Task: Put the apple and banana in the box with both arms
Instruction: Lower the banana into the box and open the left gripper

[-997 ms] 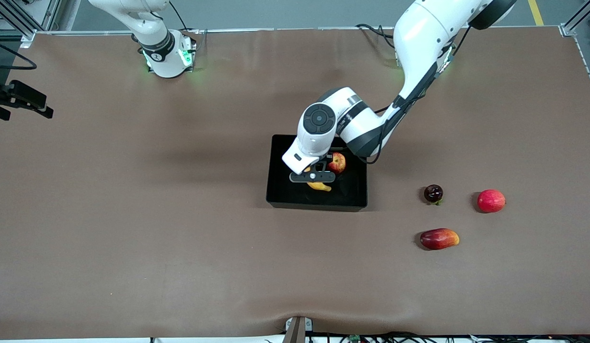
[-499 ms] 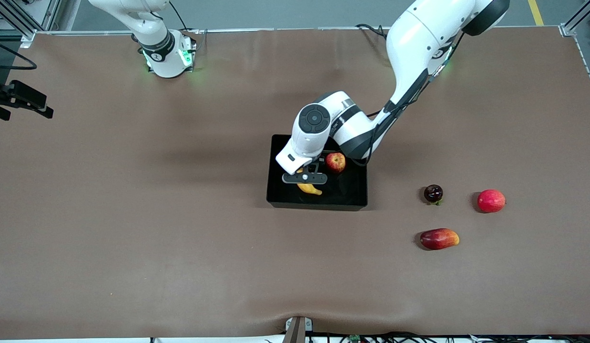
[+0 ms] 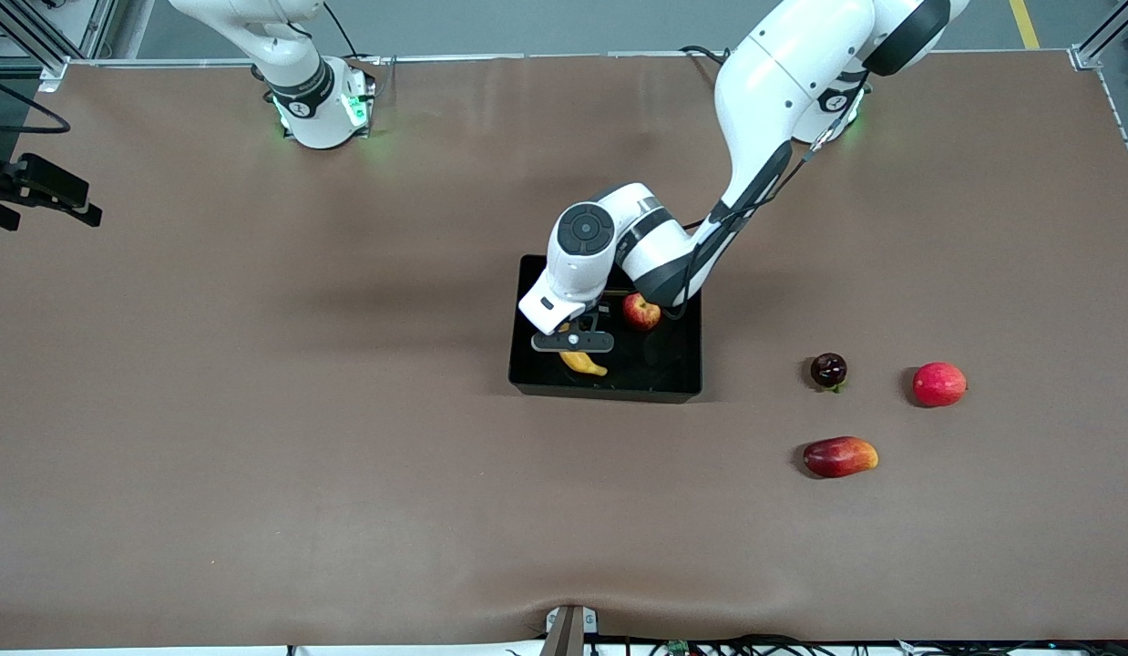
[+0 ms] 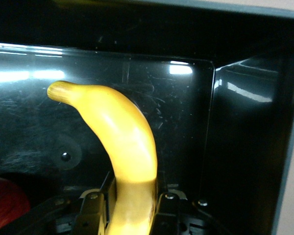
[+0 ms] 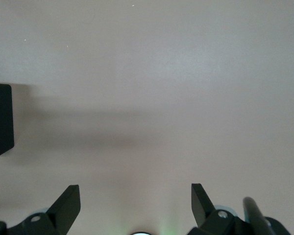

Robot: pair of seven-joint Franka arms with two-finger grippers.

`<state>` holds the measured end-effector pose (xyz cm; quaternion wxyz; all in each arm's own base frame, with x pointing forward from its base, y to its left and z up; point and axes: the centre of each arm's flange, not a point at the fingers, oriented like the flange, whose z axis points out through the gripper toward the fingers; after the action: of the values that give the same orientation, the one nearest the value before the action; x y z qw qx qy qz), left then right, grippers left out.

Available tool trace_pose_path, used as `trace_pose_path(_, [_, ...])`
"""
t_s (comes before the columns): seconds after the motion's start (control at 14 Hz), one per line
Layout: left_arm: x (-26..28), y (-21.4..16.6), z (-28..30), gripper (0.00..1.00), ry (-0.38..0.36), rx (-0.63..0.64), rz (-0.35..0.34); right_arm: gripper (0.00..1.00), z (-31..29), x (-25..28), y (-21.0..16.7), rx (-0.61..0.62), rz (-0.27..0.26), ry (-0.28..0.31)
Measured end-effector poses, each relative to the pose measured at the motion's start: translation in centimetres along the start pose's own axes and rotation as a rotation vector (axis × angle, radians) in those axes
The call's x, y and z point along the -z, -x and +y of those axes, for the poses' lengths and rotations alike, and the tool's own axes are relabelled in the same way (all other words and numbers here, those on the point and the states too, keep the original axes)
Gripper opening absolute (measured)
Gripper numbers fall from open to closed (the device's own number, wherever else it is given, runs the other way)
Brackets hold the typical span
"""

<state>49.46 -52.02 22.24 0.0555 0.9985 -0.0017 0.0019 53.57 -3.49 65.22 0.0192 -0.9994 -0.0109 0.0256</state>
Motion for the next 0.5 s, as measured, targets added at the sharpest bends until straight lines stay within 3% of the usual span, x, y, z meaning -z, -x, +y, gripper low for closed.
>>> trace_pose_path(0.5, [-2.1,0.7,0.3,0.36,-0.016,-0.019,0.0,1.0,0.0,0.0,0.0,0.0,0.0,0.0])
